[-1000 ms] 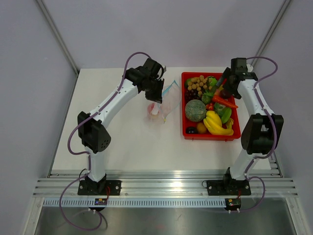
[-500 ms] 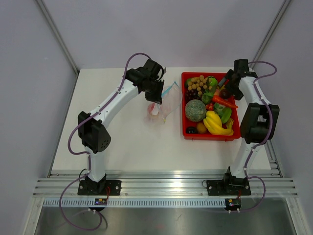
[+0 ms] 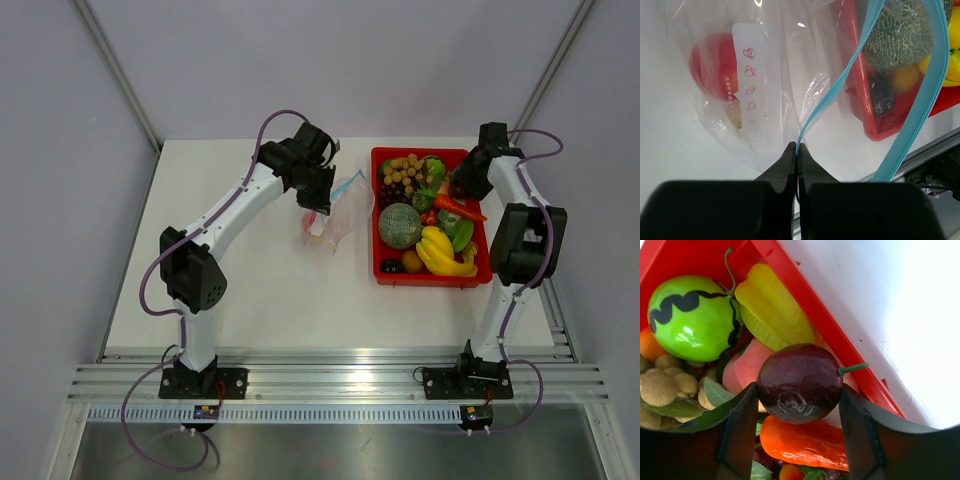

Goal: Place the food in the zip-top bag and seal the zipper
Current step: Pick up the fake fruit from the bin, then place the fake fruit in the zipper food storage bag.

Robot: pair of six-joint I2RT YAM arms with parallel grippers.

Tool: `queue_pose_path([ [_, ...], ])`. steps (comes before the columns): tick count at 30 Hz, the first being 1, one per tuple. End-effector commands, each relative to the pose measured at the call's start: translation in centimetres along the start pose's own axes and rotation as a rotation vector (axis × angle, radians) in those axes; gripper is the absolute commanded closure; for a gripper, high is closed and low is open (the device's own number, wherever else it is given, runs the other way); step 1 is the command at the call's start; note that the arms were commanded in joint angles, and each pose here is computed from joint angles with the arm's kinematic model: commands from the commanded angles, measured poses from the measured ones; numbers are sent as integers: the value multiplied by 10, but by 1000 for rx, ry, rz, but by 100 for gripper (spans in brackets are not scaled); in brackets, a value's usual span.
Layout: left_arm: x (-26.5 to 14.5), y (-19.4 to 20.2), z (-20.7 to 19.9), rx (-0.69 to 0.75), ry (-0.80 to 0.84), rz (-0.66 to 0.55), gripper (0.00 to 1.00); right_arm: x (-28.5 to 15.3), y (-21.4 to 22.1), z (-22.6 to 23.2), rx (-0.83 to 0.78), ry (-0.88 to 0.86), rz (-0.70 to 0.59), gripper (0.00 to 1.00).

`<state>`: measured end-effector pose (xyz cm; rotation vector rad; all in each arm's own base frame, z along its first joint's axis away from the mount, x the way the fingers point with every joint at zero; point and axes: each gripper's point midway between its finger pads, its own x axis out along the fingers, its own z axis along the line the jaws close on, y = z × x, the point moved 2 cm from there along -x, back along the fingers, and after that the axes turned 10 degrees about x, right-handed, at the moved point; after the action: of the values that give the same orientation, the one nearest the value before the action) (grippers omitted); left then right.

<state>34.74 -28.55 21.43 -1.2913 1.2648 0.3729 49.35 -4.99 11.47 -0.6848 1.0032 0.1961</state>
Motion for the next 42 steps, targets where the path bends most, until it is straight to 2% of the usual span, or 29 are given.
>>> queue_pose_path([
  [1,-13,-8,0,21,-8,-58,100,-15,-18,16,21,-68,-55,41],
  [5,-14,-10,-1,20,-6,-62,100,-30,-19,16,19,-91,-71,56],
  [7,-15,-11,-1,17,-7,-66,100,-41,-19,16,18,-108,-81,59],
  [14,-17,-17,-3,3,-6,-84,100,-93,-18,23,0,-224,-109,60],
  [19,-21,-22,-3,1,-12,-98,100,-153,-3,38,-57,-335,-129,60],
  [23,-25,-25,-4,7,-9,-108,100,-213,37,65,-160,-466,-127,60],
  [28,-30,-26,-4,11,-11,-117,100,-263,110,98,-272,-624,-32,60],
  [31,-32,-26,-4,10,-7,-119,100,-280,139,109,-315,-678,8,60],
  [35,-35,-27,-7,2,9,-128,100,-289,180,123,-390,-705,66,58],
  [40,-41,-29,-10,-3,23,-139,100,-267,219,133,-464,-667,140,54],
  [41,-43,-29,-10,-2,22,-143,100,-257,226,132,-483,-641,160,52],
  [42,-42,-28,-10,-3,20,-140,100,-259,231,134,-494,-641,167,33],
])
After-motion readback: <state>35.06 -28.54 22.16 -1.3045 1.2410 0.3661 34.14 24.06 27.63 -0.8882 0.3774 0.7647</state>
